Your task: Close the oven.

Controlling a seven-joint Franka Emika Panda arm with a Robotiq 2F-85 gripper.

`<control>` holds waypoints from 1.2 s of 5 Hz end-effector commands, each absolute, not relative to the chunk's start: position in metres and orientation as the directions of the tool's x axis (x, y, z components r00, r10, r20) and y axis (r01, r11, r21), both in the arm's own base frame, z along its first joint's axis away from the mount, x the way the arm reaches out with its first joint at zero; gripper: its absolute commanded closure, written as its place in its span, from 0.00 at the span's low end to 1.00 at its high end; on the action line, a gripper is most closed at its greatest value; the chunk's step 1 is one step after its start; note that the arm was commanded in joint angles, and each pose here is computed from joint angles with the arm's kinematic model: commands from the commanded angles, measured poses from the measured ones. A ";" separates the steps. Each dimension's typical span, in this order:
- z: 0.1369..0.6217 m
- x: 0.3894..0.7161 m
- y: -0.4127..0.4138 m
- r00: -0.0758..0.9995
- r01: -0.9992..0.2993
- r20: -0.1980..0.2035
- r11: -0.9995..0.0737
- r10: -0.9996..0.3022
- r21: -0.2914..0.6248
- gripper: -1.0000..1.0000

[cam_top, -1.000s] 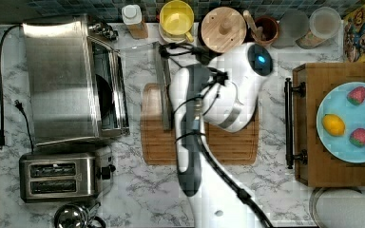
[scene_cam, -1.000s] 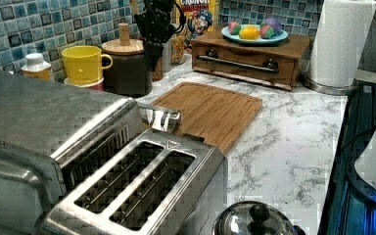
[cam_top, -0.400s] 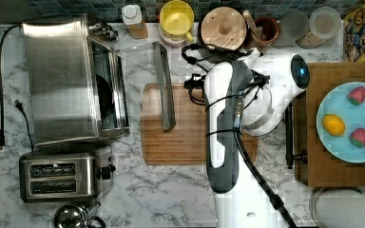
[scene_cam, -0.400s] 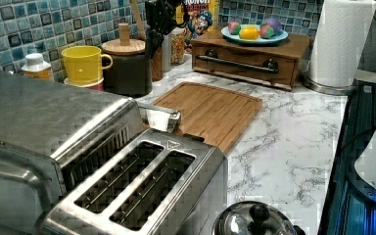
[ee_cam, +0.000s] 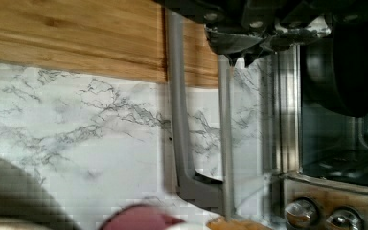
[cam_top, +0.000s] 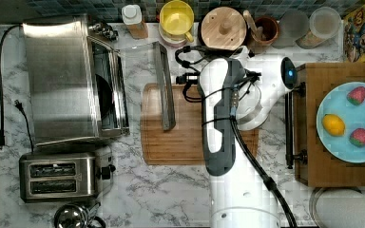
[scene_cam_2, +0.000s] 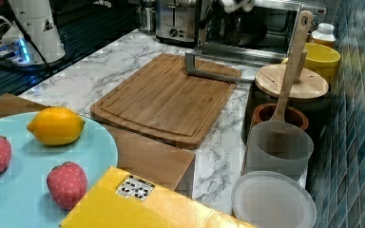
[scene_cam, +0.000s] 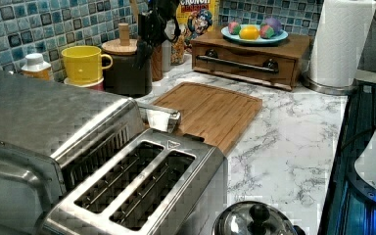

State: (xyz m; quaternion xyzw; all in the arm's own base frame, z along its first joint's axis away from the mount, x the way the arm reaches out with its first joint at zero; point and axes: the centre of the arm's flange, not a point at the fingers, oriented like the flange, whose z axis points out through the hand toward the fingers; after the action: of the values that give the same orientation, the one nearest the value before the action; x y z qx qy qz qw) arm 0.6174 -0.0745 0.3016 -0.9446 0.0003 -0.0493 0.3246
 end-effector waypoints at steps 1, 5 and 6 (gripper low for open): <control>0.299 0.647 -0.073 0.981 0.082 0.191 -0.798 -0.043 -0.597 1.00; 0.259 0.655 -0.006 0.985 0.136 0.172 -0.713 0.021 -0.688 1.00; 0.265 0.662 -0.014 0.987 0.110 0.159 -0.682 -0.009 -0.723 1.00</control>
State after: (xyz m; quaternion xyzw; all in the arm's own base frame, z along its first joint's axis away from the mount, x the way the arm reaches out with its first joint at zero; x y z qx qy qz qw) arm 0.6139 -0.0355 0.1923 -0.9308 0.0252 0.0040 0.3646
